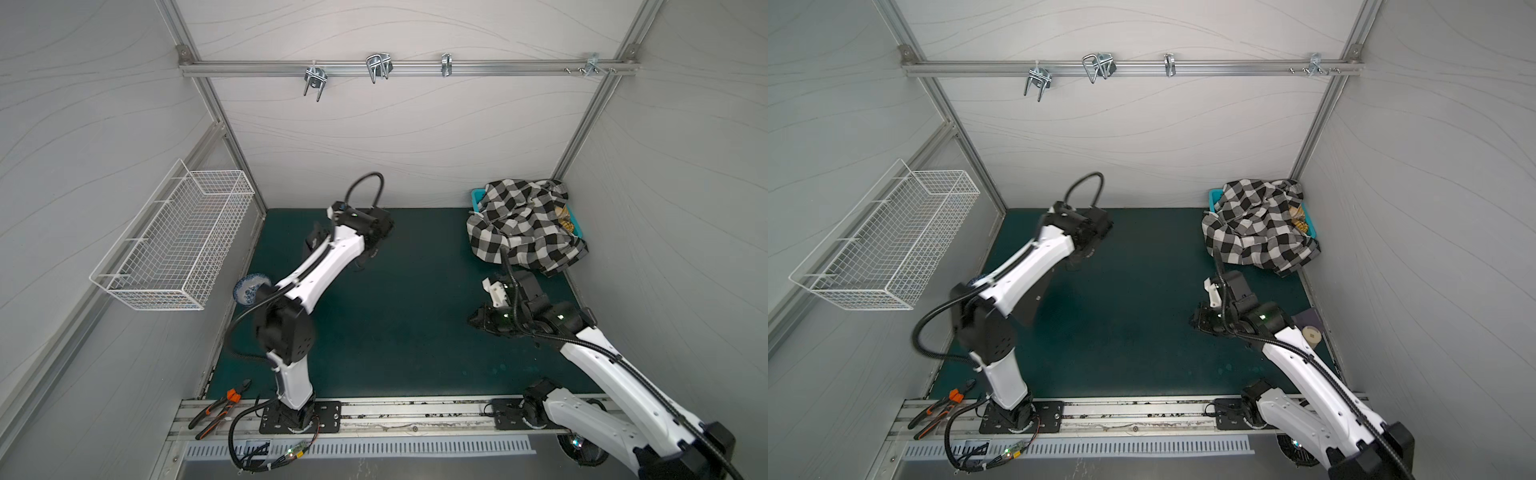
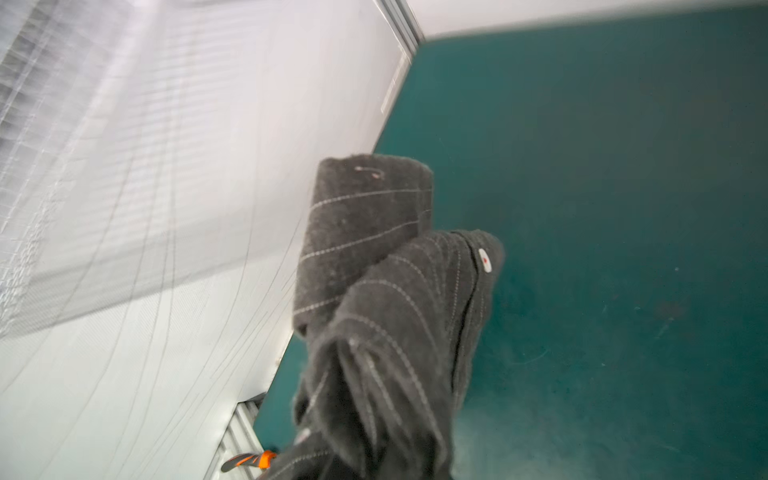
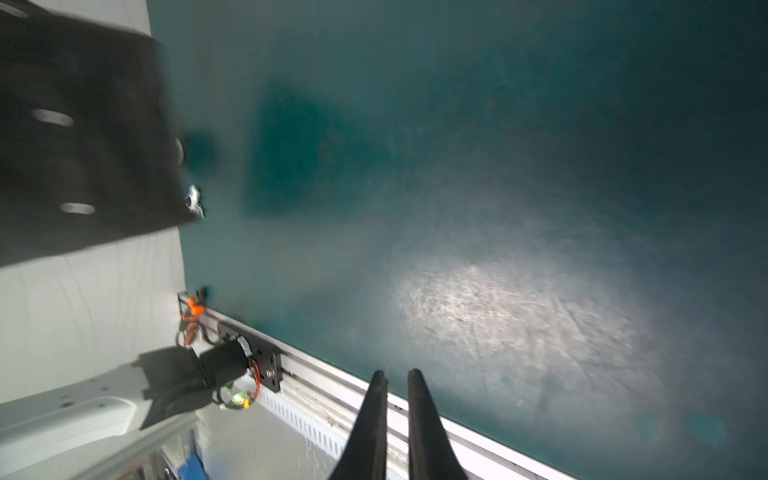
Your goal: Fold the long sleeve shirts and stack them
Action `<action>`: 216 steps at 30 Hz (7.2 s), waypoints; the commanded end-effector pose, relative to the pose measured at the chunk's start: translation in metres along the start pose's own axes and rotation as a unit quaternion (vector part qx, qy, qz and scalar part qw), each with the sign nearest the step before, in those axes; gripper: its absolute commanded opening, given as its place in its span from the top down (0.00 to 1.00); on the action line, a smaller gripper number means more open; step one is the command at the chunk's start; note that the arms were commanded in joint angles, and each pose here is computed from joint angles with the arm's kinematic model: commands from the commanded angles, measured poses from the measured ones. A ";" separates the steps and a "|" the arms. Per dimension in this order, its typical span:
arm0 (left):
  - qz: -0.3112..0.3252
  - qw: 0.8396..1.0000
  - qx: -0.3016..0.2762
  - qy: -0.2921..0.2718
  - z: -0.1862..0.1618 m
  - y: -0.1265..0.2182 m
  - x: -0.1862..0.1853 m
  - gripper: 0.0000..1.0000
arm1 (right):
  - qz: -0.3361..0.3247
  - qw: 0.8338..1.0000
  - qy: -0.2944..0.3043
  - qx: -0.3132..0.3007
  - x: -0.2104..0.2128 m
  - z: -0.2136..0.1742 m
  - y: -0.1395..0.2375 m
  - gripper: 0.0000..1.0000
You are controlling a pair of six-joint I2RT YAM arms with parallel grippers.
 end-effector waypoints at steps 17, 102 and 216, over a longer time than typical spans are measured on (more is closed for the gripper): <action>-0.327 0.927 0.155 0.102 -0.044 0.088 -0.074 0.23 | 0.022 0.998 -0.028 0.044 -0.002 -0.017 0.036 0.59; -0.486 0.744 0.420 0.183 -0.057 -0.089 -0.060 0.64 | 0.014 0.978 0.023 0.204 0.079 0.129 -0.192 0.80; -0.500 0.747 0.420 0.127 -0.145 -0.033 -0.029 0.88 | -0.066 0.971 0.044 0.227 0.056 0.115 -0.256 0.91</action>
Point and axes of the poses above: each gripper's point midway between its finger pads, its own y axis back along the fingers, its own x axis along the line the jaws close on, z = x × y, the point moved 6 cm from there along y, back along the fingers, and after that the axes turned 1 degree about y, right-handed, at the moved point
